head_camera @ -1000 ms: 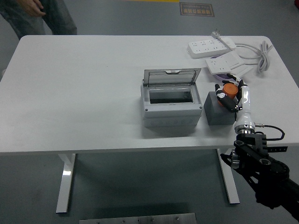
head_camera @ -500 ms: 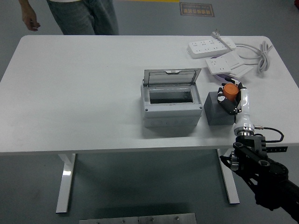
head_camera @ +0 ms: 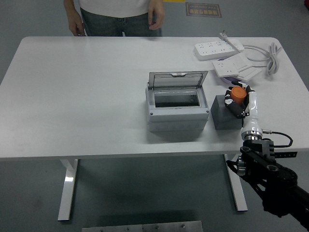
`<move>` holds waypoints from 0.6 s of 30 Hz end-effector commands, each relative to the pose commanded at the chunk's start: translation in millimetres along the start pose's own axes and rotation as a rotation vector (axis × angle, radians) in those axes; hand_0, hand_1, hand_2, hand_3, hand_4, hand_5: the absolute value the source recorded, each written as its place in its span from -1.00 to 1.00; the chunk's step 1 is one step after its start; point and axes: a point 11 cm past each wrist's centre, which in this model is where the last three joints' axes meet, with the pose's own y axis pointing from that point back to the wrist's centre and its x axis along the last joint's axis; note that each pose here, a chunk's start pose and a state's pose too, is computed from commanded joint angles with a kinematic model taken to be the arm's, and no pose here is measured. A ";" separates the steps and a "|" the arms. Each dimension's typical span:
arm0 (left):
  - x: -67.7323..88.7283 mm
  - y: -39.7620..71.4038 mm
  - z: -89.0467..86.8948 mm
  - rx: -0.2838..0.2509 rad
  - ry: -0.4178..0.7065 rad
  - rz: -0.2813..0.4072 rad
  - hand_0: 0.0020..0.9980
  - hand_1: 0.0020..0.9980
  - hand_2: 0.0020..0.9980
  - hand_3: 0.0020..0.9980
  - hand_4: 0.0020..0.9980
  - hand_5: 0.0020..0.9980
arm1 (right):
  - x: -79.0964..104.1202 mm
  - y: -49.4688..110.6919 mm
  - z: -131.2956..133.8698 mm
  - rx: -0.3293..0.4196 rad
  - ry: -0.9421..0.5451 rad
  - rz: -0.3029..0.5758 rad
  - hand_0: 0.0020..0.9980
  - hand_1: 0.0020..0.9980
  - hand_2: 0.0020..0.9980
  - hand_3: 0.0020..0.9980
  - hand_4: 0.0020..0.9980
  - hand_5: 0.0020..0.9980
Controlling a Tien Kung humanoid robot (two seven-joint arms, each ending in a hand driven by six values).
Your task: Fetch the battery,place it into the box,close the lid of the box
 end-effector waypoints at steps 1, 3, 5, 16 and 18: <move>0.0 0.0 -0.1 0.000 0.000 0.000 0.15 0.42 0.25 0.19 0.34 -0.73 | -0.1 -0.1 -0.3 0.000 -0.001 0.001 0.16 -0.21 -0.13 -0.03 0.22 -1.00; -0.2 -0.1 -0.4 0.001 -0.001 -0.001 0.15 0.42 0.25 0.19 0.34 -0.73 | -0.2 -0.4 -1.1 0.002 -0.002 0.003 0.16 -0.21 -0.13 -0.03 0.22 -1.00; -0.4 -0.1 -0.6 0.002 -0.002 -0.001 0.15 0.42 0.25 0.19 0.34 -0.73 | -0.7 -0.7 -2.1 0.003 -0.004 0.004 0.16 -0.21 -0.13 -0.03 0.22 -1.00; -0.4 0.0 -0.1 0.001 -0.006 0.001 0.14 0.42 0.26 0.19 0.34 -0.73 | -5.4 -3.1 -9.9 0.015 -0.019 -0.001 -0.02 -0.39 -0.28 -0.14 -0.19 -1.00; -0.1 0.1 0.2 0.000 -0.007 0.002 0.14 0.42 0.26 0.19 0.34 -0.73 | -6.3 -3.7 -11.1 0.017 -0.021 -0.002 -0.02 -0.39 -0.28 -0.14 -0.19 -1.00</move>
